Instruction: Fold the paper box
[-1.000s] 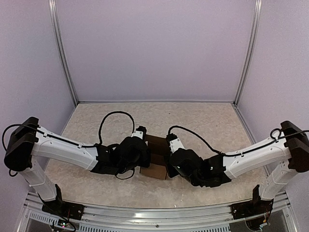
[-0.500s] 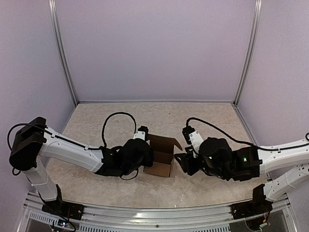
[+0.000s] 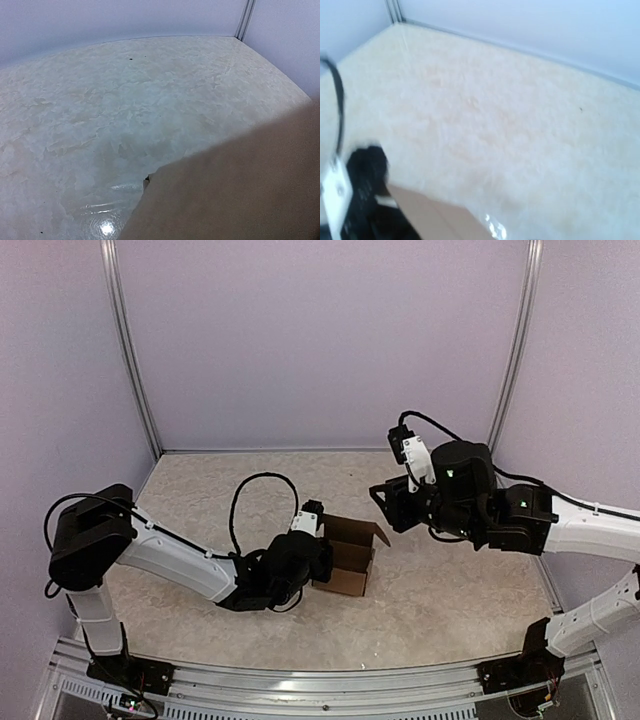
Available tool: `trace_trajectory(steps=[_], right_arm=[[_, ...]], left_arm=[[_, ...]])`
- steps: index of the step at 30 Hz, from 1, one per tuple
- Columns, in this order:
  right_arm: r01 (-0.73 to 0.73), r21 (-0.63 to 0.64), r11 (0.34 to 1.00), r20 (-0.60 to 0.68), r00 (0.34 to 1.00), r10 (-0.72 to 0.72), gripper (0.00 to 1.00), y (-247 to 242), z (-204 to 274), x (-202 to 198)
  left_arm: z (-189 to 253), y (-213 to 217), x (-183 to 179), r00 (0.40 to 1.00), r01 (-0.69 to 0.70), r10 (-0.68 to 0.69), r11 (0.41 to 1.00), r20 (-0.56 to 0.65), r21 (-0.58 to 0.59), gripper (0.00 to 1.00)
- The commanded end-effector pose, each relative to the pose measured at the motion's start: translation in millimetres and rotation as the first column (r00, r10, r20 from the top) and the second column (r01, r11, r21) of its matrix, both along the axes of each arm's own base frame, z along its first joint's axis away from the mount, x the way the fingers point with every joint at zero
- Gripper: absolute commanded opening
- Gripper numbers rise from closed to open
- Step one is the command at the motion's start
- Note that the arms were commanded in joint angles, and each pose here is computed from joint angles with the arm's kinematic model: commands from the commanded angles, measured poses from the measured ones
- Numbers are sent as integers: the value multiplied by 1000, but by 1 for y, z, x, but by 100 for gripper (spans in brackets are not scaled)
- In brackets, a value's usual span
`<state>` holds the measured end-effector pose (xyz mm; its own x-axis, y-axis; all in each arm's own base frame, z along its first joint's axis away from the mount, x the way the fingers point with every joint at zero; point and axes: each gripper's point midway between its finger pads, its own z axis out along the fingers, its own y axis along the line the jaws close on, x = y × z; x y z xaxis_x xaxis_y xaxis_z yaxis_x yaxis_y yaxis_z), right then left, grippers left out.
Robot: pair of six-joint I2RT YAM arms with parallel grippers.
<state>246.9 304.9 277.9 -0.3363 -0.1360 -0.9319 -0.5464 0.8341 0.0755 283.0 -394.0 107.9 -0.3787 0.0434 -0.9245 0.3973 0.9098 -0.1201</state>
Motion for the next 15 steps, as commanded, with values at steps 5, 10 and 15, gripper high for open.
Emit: trace_trajectory(steps=[5,10,15], right_arm=[[13,-55,998,-33,999,-15,16,19,-6,45],[41,-67,997,-53,998,-45,2,28,-29,64],[45,-101,994,-88,995,-54,0,42,-58,74]], left_arm=[[-26,-5,16,997,-24,21,999,70,44,0],[-30,-6,15,996,-8,6,1000,92,26,0],[-41,-14,13,997,20,-21,1000,69,22,0]])
